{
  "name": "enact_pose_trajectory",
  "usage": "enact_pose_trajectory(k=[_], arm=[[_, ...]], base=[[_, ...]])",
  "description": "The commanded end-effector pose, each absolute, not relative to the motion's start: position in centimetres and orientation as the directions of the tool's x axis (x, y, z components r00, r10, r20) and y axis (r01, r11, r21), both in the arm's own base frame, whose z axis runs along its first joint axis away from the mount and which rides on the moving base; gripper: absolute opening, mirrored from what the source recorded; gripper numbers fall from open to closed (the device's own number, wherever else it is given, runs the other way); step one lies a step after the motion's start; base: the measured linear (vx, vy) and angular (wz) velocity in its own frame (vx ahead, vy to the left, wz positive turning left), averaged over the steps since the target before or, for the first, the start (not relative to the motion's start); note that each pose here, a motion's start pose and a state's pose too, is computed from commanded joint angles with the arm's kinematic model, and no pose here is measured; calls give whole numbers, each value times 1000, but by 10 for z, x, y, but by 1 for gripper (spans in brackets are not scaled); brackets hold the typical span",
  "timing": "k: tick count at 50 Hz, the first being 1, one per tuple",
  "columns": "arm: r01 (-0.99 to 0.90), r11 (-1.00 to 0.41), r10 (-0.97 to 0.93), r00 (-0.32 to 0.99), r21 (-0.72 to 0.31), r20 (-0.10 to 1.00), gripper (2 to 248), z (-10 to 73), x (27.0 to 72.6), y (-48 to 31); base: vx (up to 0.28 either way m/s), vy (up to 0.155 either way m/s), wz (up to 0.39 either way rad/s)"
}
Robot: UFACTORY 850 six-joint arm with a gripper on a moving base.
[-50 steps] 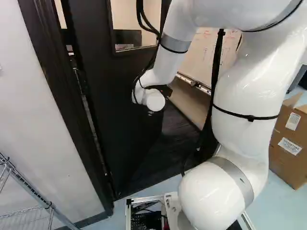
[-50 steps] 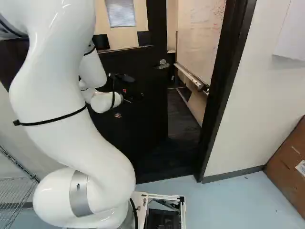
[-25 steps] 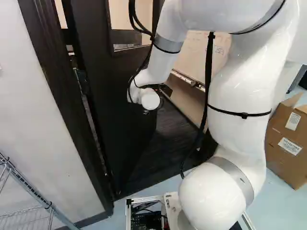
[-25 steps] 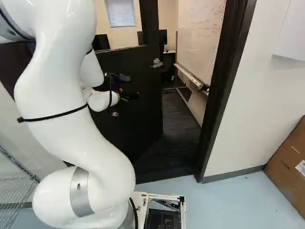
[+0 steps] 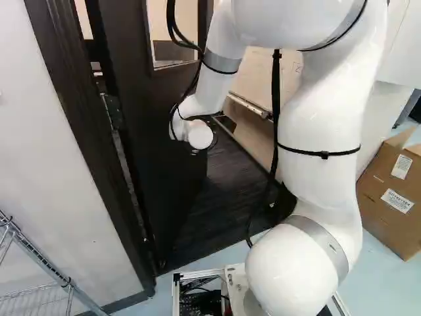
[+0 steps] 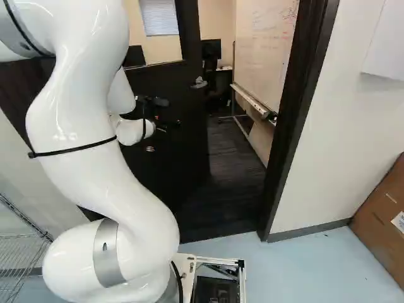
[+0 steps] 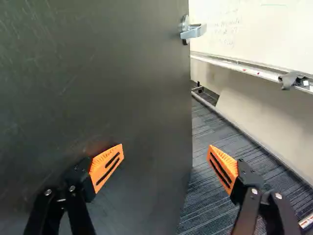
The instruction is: Open the door and move inside
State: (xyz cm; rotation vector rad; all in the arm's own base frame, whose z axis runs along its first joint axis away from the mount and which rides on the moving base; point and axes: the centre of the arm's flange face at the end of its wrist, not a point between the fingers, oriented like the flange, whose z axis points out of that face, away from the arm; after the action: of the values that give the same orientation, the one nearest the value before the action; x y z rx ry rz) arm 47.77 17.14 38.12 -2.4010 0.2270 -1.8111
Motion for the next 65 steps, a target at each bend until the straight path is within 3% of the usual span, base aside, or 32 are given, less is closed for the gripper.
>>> enact_pose_trajectory(k=[65], arm=[[103, -980, -139, 260, -171, 956, 247, 378, 504, 232]], base=[[0, 0, 0]])
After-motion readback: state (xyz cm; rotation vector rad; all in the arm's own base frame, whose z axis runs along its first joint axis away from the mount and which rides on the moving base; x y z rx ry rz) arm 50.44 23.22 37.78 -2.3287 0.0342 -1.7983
